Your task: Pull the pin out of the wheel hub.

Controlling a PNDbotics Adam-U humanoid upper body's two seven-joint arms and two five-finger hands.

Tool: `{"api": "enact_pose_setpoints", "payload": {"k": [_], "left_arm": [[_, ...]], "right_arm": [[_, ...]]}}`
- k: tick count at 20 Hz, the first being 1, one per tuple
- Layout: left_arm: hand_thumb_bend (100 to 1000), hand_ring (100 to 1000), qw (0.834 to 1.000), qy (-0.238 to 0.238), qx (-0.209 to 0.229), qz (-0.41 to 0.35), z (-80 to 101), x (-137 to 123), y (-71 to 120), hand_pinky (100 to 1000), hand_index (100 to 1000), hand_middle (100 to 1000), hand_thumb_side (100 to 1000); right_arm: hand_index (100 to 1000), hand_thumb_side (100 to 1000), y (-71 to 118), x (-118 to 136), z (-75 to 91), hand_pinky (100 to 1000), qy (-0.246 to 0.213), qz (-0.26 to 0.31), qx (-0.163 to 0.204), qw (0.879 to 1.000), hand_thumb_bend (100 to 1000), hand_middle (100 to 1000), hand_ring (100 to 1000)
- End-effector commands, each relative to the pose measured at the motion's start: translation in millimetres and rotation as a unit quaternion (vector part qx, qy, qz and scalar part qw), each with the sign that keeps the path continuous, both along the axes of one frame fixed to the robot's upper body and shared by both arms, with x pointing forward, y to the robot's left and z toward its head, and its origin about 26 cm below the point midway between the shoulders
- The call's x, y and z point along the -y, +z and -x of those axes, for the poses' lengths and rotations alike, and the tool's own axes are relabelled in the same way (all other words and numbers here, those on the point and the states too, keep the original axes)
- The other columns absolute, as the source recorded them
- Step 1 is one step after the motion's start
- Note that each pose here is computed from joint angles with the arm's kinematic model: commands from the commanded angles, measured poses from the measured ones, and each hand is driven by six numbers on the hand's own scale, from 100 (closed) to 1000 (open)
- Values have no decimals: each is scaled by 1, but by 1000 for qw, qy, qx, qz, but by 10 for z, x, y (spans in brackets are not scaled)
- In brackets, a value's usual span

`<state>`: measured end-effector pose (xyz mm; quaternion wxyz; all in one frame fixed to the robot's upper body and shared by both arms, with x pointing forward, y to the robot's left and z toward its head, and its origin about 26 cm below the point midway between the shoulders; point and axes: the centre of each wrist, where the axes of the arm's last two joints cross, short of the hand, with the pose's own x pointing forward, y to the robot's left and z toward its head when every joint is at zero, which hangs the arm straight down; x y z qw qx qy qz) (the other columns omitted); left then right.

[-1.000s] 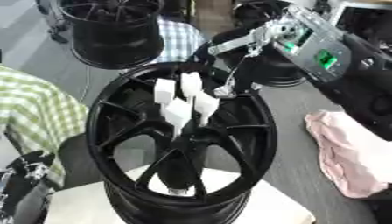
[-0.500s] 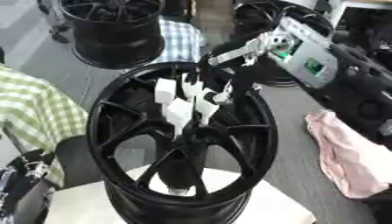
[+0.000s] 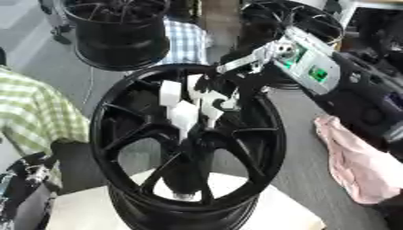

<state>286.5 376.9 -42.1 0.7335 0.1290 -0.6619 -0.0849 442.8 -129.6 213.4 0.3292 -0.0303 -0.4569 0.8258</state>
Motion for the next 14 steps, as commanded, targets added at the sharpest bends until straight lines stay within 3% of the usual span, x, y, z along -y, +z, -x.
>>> {"api": "enact_pose_setpoints", "payload": {"k": [1, 7, 14], "left_arm": [[581, 700, 1000, -6, 15, -12, -60, -30, 115, 699, 807, 663, 568], [581, 700, 1000, -7, 15, -12, -61, -31, 118, 699, 808, 663, 568], [581, 700, 1000, -7, 17, -12, -67, -28, 123, 699, 808, 663, 568]], "right_arm": [[952, 373, 84, 49, -32, 894, -3, -1, 12, 1000, 100, 869, 913], [948, 271, 35, 66, -39, 893, -2, -2, 6, 1000, 100, 865, 910], [942, 235, -16, 73, -52, 887, -5, -5, -2, 1000, 100, 858, 904]]}}
